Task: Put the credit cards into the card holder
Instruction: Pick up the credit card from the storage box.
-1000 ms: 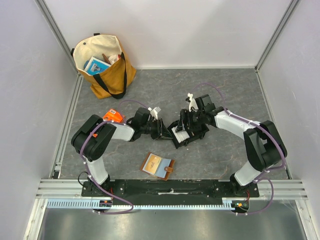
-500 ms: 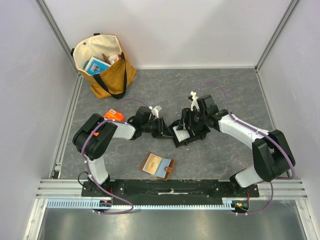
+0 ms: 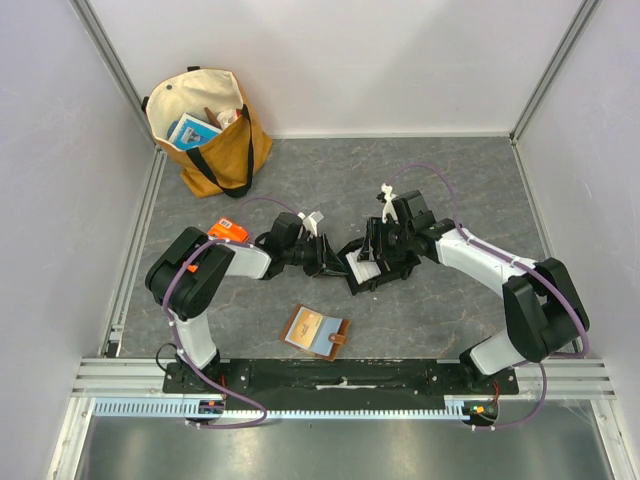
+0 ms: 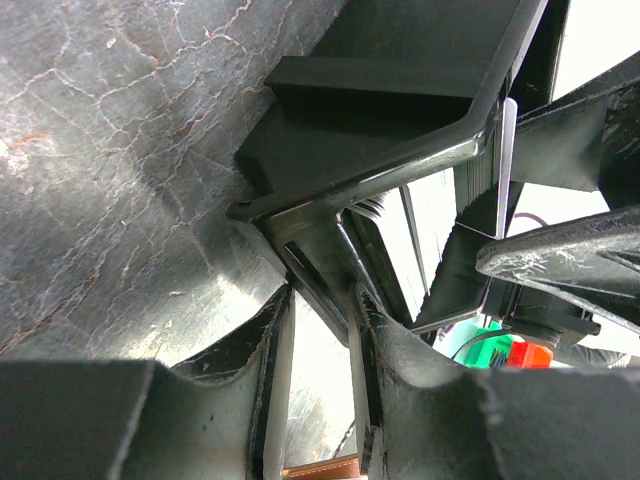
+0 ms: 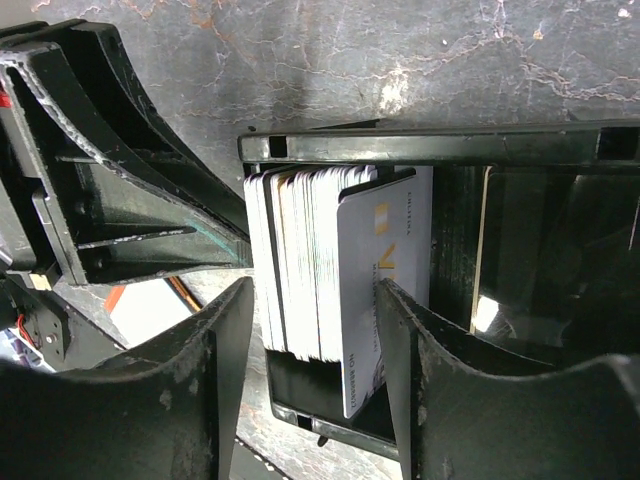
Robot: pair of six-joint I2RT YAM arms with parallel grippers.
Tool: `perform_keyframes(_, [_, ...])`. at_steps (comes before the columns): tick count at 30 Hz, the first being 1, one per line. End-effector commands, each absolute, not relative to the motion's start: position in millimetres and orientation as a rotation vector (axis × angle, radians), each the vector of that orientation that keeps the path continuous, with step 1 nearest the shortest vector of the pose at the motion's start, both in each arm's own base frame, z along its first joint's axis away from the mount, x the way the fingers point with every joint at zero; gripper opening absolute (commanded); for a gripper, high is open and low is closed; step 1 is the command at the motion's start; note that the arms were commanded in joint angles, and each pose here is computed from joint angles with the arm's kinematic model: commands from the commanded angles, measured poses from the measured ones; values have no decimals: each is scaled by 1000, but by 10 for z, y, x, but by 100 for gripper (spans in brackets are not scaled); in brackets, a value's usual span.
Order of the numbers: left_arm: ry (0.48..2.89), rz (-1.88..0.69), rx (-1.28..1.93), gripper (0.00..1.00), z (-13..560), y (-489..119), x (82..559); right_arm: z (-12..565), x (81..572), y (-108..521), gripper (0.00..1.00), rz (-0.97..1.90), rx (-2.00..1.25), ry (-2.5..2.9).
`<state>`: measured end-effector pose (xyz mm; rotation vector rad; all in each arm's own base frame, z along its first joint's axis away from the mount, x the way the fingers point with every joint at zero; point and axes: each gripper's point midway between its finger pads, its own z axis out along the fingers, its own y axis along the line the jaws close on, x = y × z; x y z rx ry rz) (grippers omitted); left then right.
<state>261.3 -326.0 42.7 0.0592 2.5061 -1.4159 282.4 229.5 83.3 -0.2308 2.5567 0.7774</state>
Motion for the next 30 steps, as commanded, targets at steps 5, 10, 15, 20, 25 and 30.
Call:
perform_keyframes(5, [2413, -1484, 92, 34, 656, -3388, 2736, 892, 2788, 2355, 51, 807, -253, 2557])
perform_keyframes(10, [2410, -1485, 94, 34, 664, -3390, 2738, 936, 2793, 2366, 27, 824, -244, 2549])
perform_keyframes(15, [2412, -1487, 93, 34, 660, -3390, 2735, 973, 2780, 2395, 22, 877, -251, 2540])
perform_keyframes(20, [2409, -1492, 97, 34, 660, -3395, 2732, 994, 2742, 2427, 30, 977, -252, 2534])
perform_keyframes(25, [2411, -1497, 96, 34, 652, -3399, 2730, 949, 2718, 2419, 30, 1013, -252, 2547])
perform_keyframes(30, [2411, -1503, 98, 34, 657, -3404, 2727, 866, 2745, 2366, 32, 982, -224, 2564])
